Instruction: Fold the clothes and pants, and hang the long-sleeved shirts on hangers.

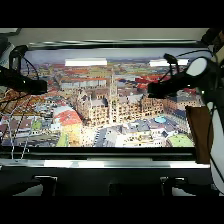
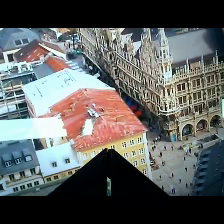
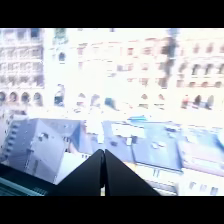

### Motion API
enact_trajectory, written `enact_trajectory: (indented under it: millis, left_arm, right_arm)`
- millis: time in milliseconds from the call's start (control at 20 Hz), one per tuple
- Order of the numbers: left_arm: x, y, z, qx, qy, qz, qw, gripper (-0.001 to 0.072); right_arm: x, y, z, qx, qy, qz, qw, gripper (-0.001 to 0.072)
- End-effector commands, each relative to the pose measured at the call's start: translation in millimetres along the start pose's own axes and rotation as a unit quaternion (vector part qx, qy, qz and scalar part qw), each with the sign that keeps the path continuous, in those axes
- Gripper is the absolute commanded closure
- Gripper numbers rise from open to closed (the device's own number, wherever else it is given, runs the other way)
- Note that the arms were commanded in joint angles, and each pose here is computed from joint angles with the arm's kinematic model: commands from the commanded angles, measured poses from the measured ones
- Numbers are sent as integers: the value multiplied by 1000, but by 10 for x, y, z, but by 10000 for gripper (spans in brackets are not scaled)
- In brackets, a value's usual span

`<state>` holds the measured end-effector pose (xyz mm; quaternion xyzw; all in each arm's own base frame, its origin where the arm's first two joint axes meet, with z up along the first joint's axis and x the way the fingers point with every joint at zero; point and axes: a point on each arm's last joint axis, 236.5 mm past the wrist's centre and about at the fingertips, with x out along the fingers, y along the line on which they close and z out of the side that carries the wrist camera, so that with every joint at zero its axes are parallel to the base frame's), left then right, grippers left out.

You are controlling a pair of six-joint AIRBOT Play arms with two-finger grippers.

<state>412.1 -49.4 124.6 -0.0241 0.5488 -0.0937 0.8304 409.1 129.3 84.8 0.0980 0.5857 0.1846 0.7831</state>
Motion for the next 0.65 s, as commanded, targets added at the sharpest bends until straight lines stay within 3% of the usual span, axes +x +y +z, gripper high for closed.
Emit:
enact_trajectory:
  millis: [0, 600]
  left_arm:
    - [26, 12, -85, 1, 11, 2, 1000, 684]
    - [31, 10, -86, 1, 12, 2, 1000, 684]
  right_arm:
    - [159, 455, -104, -50, 12, 3, 999, 680]
    - [162, 460, -107, -52, 12, 2, 999, 681]
